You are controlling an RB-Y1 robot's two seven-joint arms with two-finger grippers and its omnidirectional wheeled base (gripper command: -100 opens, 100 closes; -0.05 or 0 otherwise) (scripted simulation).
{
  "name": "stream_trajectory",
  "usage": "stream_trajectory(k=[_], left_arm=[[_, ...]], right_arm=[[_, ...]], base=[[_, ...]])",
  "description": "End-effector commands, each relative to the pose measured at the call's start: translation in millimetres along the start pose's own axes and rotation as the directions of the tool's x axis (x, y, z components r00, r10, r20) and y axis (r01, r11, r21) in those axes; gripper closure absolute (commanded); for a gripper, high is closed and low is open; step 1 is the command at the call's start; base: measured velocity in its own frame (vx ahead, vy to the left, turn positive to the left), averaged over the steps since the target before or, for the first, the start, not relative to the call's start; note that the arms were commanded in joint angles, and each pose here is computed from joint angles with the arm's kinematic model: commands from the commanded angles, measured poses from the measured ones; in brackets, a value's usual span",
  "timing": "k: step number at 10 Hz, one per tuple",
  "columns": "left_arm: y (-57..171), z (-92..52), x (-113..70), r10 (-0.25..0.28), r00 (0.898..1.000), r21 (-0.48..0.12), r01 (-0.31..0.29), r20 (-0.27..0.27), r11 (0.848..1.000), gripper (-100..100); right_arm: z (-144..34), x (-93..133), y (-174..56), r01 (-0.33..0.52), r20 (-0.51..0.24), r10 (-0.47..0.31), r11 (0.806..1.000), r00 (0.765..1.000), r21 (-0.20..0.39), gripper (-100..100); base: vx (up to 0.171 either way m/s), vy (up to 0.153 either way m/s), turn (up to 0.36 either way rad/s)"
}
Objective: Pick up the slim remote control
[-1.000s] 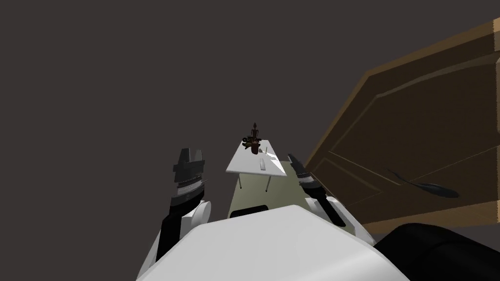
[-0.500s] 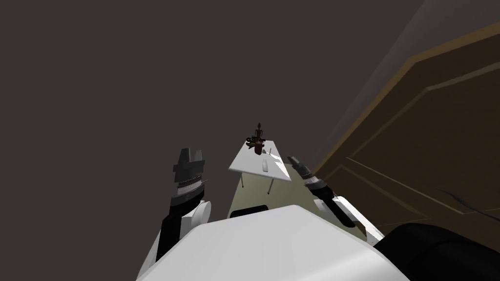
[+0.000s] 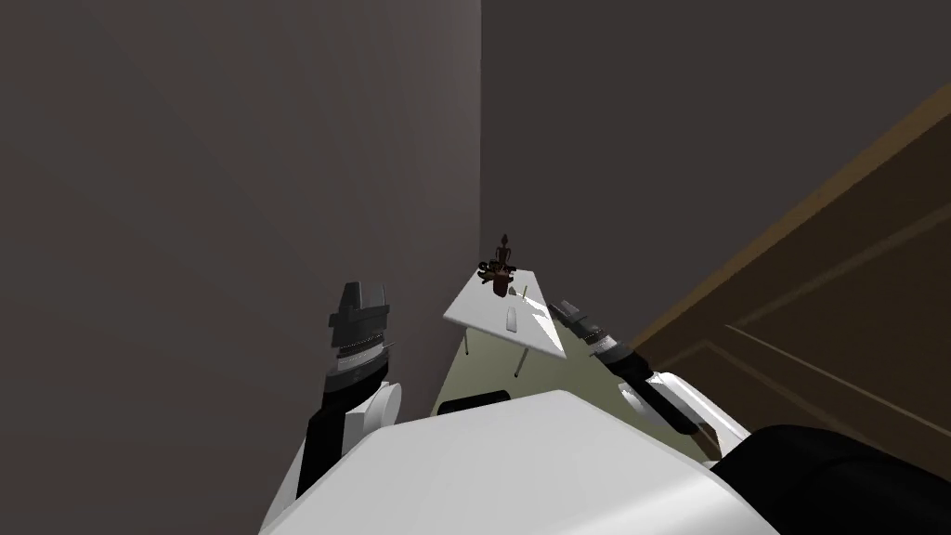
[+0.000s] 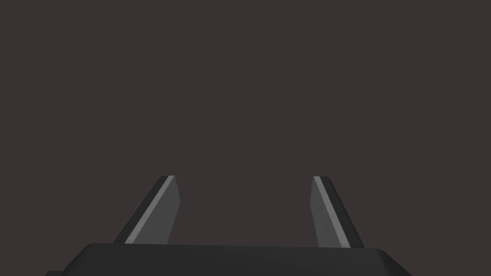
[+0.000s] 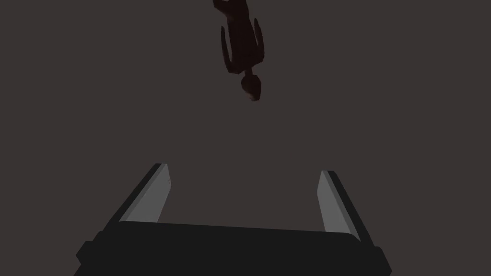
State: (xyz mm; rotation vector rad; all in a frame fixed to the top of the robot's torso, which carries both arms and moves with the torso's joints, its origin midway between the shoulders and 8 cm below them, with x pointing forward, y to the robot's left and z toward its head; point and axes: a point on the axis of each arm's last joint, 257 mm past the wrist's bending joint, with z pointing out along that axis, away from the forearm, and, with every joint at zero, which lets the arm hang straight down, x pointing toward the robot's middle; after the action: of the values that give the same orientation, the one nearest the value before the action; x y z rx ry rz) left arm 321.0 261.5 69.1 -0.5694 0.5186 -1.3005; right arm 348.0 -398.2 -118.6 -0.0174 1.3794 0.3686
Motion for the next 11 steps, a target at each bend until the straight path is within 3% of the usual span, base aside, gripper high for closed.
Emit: stream_trajectory(k=[1, 2, 3, 4, 5, 6, 7, 8, 9, 10, 11], left_arm=[[0, 0.0, 0.0, 0.000, 1.000, 0.000, 0.000, 0.000, 1.000, 0], [0, 0.0, -0.1, 0.000, 1.000, 0.000, 0.000, 0.000, 1.000, 0], [0, 0.0, 0.0, 0.000, 1.000, 0.000, 0.000, 0.000, 1.000, 0], [0, -0.1, -0.1, 0.000, 1.000, 0.000, 0.000, 0.000, 1.000, 0], [0, 0.0, 0.0, 0.000, 1.000, 0.000, 0.000, 0.000, 1.000, 0], [0, 0.0, -0.1, 0.000, 1.000, 0.000, 0.000, 0.000, 1.000, 0], [0, 0.0, 0.0, 0.000, 1.000, 0.000, 0.000, 0.000, 1.000, 0], [0, 0.0, -0.1, 0.000, 1.000, 0.000, 0.000, 0.000, 1.000, 0], [0, 0.0, 0.0, 0.000, 1.000, 0.000, 0.000, 0.000, 1.000, 0], [0, -0.1, -0.1, 0.000, 1.000, 0.000, 0.000, 0.000, 1.000, 0], [0, -0.1, -0.1, 0.000, 1.000, 0.000, 0.000, 0.000, 1.000, 0]], right_arm=[[-6.2, 6, -7, 0.082, -0.044, -0.082, 0.997, 0.996, -0.003, -100], [-15.2, 9, -24, 0.187, -0.097, -0.187, 0.982, 0.978, -0.006, -100], [-15.7, 14, -24, 0.209, -0.114, -0.209, 0.978, 0.971, -0.013, -100], [-25.8, 17, -42, 0.307, -0.167, -0.307, 0.951, 0.937, -0.025, -100], [-26.6, 22, -42, 0.329, -0.184, -0.330, 0.944, 0.926, -0.035, -100], [-36.8, 23, -59, 0.413, -0.231, -0.414, 0.909, 0.880, -0.057, -100], [-38.9, 29, -61, 0.435, -0.248, -0.437, 0.898, 0.865, -0.067, -100], [-51.0, 30, -80, 0.501, -0.294, -0.504, 0.860, 0.812, -0.091, -100], [-52.6, 35, -80, 0.527, -0.308, -0.533, 0.843, 0.788, -0.109, -100], [-53.1, 37, -81, 0.532, -0.313, -0.538, 0.839, 0.783, -0.114, -100], [-67.3, 40, -100, 0.598, -0.359, -0.609, 0.786, 0.707, -0.155, -100]], base=[[-0.013, -0.057, 0.203], [-0.011, -0.049, 0.424], [-0.008, -0.057, 0.181], [-0.012, -0.052, 0.290], [-0.011, -0.044, 0.211], [-0.015, -0.038, 0.363], [-0.014, -0.040, 0.246], [-0.017, -0.035, 0.372], [-0.013, -0.039, 0.192], [-0.003, -0.020, -0.019], [-0.008, -0.010, 0.343]])
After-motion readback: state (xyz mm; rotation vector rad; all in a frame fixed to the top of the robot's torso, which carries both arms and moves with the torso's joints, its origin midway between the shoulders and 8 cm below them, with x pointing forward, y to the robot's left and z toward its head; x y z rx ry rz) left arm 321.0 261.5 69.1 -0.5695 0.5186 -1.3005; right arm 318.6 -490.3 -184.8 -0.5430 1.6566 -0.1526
